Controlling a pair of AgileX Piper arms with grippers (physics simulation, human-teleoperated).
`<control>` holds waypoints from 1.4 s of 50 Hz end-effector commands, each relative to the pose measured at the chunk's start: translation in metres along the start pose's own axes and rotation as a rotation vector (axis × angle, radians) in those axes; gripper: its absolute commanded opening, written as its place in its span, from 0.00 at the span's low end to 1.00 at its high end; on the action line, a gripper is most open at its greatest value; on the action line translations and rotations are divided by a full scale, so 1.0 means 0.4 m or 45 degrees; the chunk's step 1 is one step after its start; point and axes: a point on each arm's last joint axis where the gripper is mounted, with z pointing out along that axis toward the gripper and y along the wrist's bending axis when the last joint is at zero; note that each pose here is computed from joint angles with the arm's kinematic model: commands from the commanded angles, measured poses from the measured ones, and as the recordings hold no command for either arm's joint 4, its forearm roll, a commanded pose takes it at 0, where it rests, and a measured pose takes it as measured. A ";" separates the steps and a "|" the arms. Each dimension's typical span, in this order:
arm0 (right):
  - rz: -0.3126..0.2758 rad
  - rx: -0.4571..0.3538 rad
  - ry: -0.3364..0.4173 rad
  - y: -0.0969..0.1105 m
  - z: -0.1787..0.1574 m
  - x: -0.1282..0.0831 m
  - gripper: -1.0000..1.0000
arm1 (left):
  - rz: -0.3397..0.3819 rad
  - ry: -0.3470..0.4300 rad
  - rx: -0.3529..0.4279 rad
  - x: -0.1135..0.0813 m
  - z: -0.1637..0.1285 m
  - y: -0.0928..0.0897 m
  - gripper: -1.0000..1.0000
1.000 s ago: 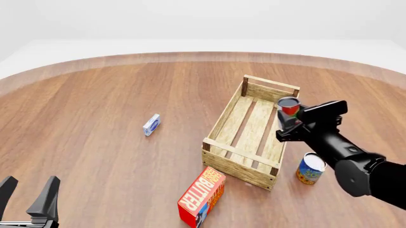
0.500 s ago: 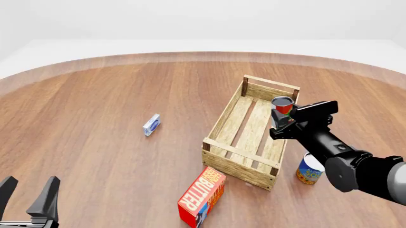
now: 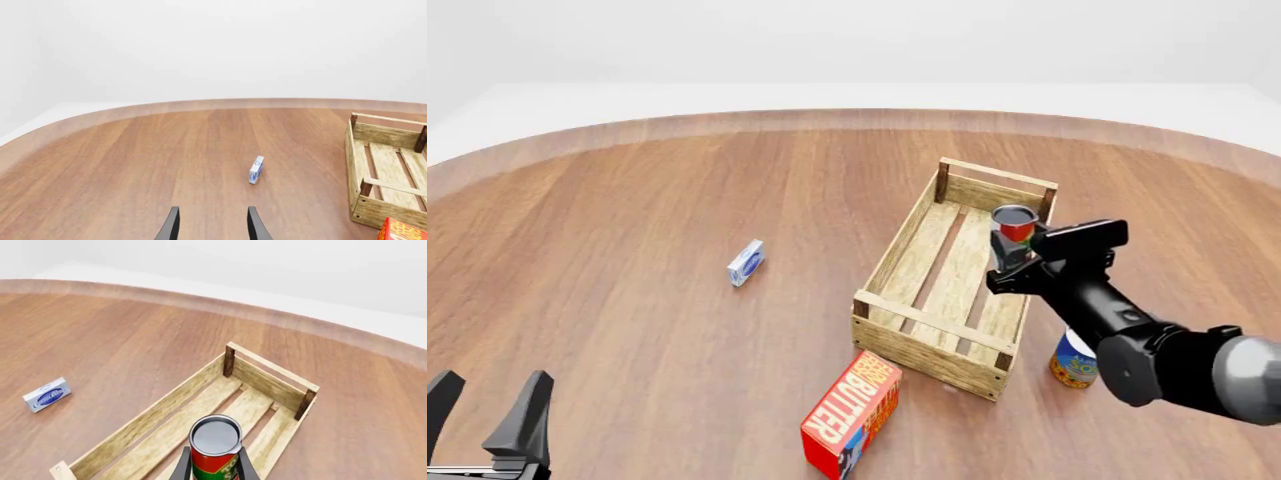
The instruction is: Pick up the tomato sauce, and put it in the wooden tray.
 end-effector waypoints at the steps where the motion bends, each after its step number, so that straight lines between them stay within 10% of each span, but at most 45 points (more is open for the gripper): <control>1: 0.051 0.006 -0.037 -0.002 0.006 0.011 0.00 | 0.000 0.000 0.000 0.000 0.000 0.000 1.00; 70: 0.047 0.032 -0.114 -0.010 0.100 0.113 0.00 | 0.000 0.000 0.000 0.000 0.000 0.000 1.00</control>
